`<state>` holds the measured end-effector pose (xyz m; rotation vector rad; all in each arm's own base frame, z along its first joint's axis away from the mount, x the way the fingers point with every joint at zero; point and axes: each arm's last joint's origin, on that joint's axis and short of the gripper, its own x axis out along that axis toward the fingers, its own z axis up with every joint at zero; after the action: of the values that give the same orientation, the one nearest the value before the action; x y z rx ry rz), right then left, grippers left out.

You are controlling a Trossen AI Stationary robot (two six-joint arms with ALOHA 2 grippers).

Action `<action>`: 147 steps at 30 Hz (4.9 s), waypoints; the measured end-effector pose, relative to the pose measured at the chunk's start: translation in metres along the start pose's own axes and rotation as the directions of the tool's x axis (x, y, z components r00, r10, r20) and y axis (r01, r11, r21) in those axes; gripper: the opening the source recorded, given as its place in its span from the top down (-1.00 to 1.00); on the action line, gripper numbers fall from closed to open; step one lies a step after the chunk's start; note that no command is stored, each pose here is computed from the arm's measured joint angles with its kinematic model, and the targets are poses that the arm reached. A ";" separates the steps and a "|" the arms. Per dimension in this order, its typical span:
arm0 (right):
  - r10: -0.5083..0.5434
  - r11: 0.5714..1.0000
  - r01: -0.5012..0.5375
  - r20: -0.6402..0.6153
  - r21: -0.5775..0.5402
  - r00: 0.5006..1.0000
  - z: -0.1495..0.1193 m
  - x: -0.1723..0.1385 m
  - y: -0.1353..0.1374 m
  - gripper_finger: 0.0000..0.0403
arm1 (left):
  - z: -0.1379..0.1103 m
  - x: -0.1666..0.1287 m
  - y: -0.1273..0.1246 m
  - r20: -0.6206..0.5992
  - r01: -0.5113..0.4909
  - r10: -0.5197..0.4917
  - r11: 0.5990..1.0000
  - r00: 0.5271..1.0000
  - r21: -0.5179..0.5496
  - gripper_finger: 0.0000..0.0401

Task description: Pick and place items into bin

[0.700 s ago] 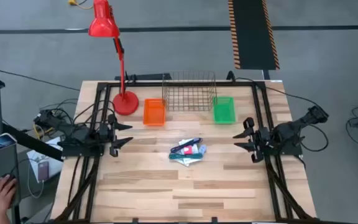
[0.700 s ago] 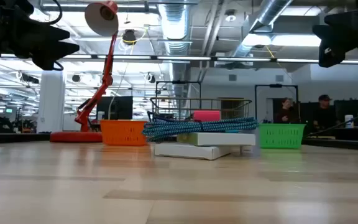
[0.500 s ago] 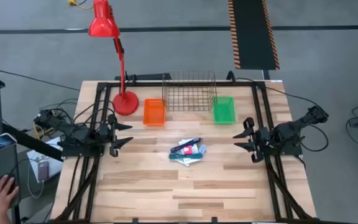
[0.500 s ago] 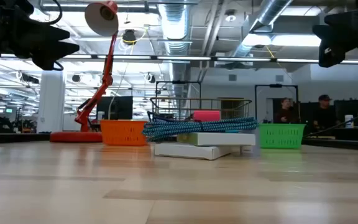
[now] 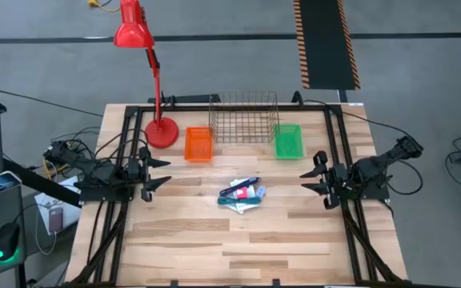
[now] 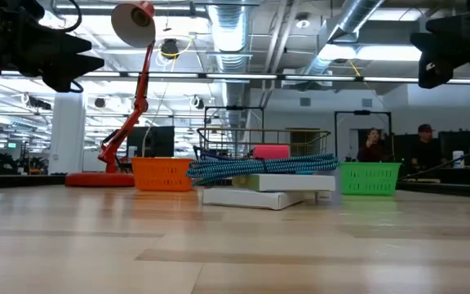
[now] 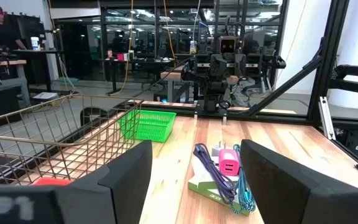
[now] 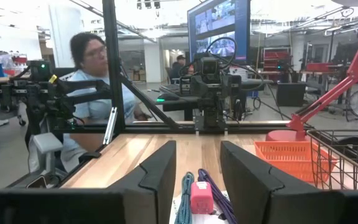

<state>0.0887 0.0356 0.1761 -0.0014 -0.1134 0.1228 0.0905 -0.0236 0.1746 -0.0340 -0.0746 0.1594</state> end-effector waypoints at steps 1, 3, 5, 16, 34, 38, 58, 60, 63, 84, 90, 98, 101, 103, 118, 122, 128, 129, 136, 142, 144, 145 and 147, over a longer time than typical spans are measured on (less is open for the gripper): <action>0.000 1.000 0.000 0.000 0.000 1.000 0.000 0.000 0.000 0.41 | 0.000 0.000 0.000 0.000 0.000 0.000 1.000 1.000 0.000 -0.16; 0.000 1.000 0.000 0.000 0.000 1.000 0.000 0.000 0.000 0.41 | 0.000 0.000 0.000 0.000 0.000 0.000 1.000 1.000 0.000 -0.16; 0.000 1.000 0.000 0.000 0.000 1.000 0.000 0.000 0.000 0.41 | 0.000 0.000 0.000 0.000 0.000 0.000 1.000 1.000 0.000 -0.16; 0.000 1.000 0.000 0.000 0.000 1.000 0.000 0.000 0.000 0.41 | 0.000 0.000 0.000 0.000 0.000 0.000 1.000 1.000 0.000 -0.16; 0.000 1.000 0.000 0.000 0.000 1.000 0.000 0.000 0.000 0.41 | 0.000 0.000 0.000 0.000 0.000 0.000 1.000 1.000 0.000 -0.16; 0.000 1.000 0.000 0.000 0.000 1.000 0.000 0.000 0.000 0.41 | 0.000 0.000 0.000 0.000 0.000 0.000 1.000 1.000 0.000 -0.16; 0.000 1.000 0.000 0.000 0.000 1.000 0.000 0.000 0.000 0.41 | 0.000 0.000 0.000 0.000 0.000 0.000 1.000 1.000 0.000 -0.16; 0.000 1.000 0.000 0.000 0.000 1.000 0.000 0.000 0.000 0.41 | 0.000 0.000 0.000 0.000 0.000 0.000 1.000 1.000 0.000 -0.16; 0.000 1.000 0.000 0.000 0.000 1.000 0.000 0.000 0.000 0.41 | 0.000 0.000 0.000 0.000 0.000 0.000 1.000 1.000 0.000 -0.16; 0.000 1.000 0.000 0.000 0.000 1.000 0.000 0.000 0.000 0.41 | 0.000 0.000 0.000 0.000 0.000 0.000 1.000 1.000 0.000 -0.16; 0.000 1.000 0.000 0.000 0.000 1.000 0.000 0.000 0.000 0.41 | 0.000 0.000 0.000 0.000 0.000 0.000 1.000 1.000 0.000 -0.16; 0.000 1.000 0.000 0.000 0.000 1.000 0.000 0.000 0.000 0.41 | 0.000 0.000 0.000 0.000 0.000 0.000 1.000 1.000 0.000 -0.16; 0.000 1.000 0.000 0.000 0.000 1.000 0.000 0.000 0.000 0.41 | 0.000 0.000 0.000 0.000 0.000 0.000 1.000 1.000 0.000 -0.16; 0.000 1.000 0.000 0.000 0.000 1.000 0.000 0.000 0.000 0.41 | 0.000 0.000 0.000 0.000 0.000 0.000 1.000 1.000 0.000 -0.16; -0.001 1.000 0.001 0.013 -0.029 1.000 0.004 0.000 0.000 0.41 | 0.000 0.000 0.000 0.000 0.000 0.000 1.000 1.000 0.000 -0.16; -0.001 1.000 0.001 0.014 -0.029 1.000 0.004 0.000 0.000 0.41 | 0.000 0.000 0.000 0.000 0.000 0.000 1.000 1.000 0.000 -0.16; -0.002 1.000 0.002 0.026 -0.025 1.000 0.006 0.000 0.000 0.41 | 0.000 0.000 0.000 0.000 0.000 0.000 1.000 1.000 0.000 -0.16; -0.002 1.000 0.003 0.039 -0.020 0.999 0.007 0.000 -0.001 0.41 | 0.000 0.000 0.000 0.000 0.000 0.000 1.000 1.000 0.000 -0.16; -0.017 0.999 0.011 0.176 0.033 0.984 0.021 -0.002 -0.002 0.41 | 0.000 0.000 0.000 0.000 0.000 0.000 1.000 1.000 0.000 -0.16; -0.026 1.000 0.022 0.279 0.018 0.960 0.032 -0.005 -0.003 0.41 | 0.000 0.000 0.000 0.000 0.000 0.000 1.000 1.000 0.000 -0.16; -0.027 0.999 0.031 0.287 -0.009 0.957 0.033 -0.005 -0.003 0.41 | 0.000 0.000 0.000 0.000 0.000 0.000 1.000 1.000 0.000 -0.16; -0.028 0.999 0.038 0.290 -0.031 0.957 0.033 -0.005 -0.003 0.41 | 0.000 0.000 0.000 0.000 0.000 0.000 1.000 1.000 0.000 -0.16; -0.046 0.994 0.071 0.297 -0.077 0.954 0.034 -0.005 -0.004 0.41 | 0.000 0.000 0.000 0.000 0.000 0.000 1.000 1.000 0.000 -0.16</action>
<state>0.0804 0.0305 0.2094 -0.0669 -0.4176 0.0578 0.0905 -0.0236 0.1746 -0.0340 -0.0746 0.1596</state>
